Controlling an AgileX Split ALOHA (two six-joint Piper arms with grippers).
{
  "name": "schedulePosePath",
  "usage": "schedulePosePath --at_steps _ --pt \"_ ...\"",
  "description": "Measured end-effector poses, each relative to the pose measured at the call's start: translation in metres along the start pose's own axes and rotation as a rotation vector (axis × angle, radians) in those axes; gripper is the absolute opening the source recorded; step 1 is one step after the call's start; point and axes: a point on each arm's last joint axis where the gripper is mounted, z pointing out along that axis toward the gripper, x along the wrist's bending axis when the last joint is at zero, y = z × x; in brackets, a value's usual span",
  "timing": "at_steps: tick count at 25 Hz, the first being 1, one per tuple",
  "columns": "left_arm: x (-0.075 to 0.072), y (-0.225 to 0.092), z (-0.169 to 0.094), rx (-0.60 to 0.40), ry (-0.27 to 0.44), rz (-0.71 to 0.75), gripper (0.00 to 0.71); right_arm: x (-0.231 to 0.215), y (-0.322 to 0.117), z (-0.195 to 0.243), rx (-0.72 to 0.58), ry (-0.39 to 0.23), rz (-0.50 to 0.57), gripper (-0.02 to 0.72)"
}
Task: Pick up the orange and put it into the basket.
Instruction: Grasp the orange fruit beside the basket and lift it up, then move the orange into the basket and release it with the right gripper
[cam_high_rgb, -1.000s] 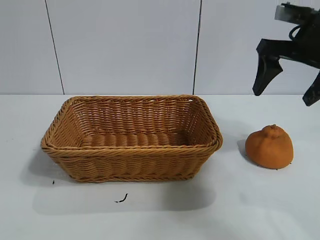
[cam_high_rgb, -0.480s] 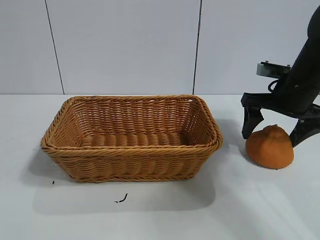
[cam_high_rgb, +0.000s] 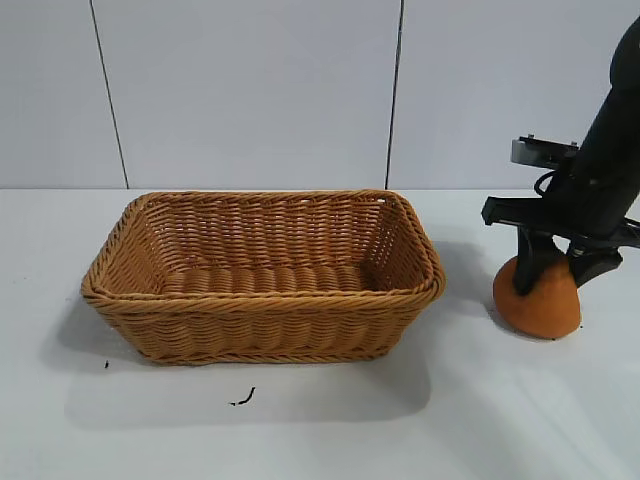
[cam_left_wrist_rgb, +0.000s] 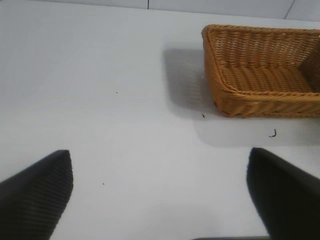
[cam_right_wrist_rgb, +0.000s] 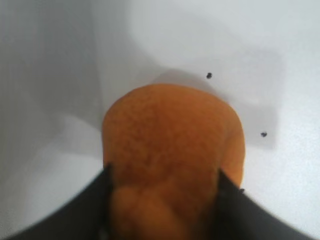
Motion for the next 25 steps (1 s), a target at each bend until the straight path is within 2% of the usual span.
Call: schedulePosePath --at_steps 8,13,19,25 --pt "0.0 0.0 0.0 0.0 0.0 0.0 0.677 0.018 0.036 -0.078 -0.083 0.037 -0.056 0.128" --pt "0.0 0.0 0.0 0.0 0.0 0.0 0.677 0.025 0.054 -0.11 -0.167 0.053 -0.077 0.128" --pt "0.0 0.0 0.0 0.0 0.0 0.0 0.677 0.037 0.057 -0.118 -0.183 0.099 -0.083 0.128" --pt "0.0 0.0 0.0 0.0 0.0 0.0 0.677 0.087 0.048 -0.111 -0.163 0.126 -0.21 0.128"
